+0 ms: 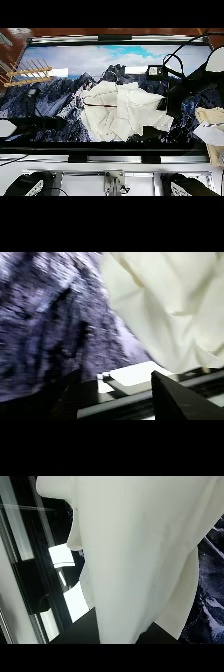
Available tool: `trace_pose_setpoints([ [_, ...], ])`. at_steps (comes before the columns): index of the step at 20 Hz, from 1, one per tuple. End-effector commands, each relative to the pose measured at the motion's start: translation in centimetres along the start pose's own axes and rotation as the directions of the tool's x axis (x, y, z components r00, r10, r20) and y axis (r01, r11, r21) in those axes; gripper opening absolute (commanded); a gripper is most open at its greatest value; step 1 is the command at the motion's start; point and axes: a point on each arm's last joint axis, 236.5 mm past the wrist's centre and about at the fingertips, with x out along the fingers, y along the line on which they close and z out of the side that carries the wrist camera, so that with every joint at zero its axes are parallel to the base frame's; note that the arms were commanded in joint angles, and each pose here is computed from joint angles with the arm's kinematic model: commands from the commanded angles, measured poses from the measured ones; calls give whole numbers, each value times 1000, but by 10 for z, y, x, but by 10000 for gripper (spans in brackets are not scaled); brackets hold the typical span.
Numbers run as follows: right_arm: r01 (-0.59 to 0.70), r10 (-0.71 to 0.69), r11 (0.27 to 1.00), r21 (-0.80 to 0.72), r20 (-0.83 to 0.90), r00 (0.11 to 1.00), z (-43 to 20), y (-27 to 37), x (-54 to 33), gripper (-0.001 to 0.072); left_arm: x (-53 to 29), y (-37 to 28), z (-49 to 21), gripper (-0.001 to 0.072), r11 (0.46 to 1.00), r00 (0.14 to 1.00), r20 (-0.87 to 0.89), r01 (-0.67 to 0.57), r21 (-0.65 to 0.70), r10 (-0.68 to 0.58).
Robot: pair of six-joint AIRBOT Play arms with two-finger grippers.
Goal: Fold the shirts.
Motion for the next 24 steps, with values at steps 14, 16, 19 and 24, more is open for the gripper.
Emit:
trace_pose_setpoints([
  [14, 52, -59, 992, 111, 59, 996, 11, 21, -29, 73, 130, -111, 25, 524, 915, 964, 121, 263, -307, -236],
  [16, 35, -43, 991, 129, 57, 997, 10, 25, -29, 73, 146, -107, 17, 525, 916, 972, 76, 236, -324, -224],
  [19, 34, -41, 991, 130, 52, 998, 9, 25, -29, 73, 158, -102, 11, 511, 907, 976, 57, 217, -361, -211],
  [24, 44, -49, 990, 133, 41, 998, 6, 23, -29, 73, 150, -98, 30, 51, 885, 970, 122, 241, -397, -210],
])
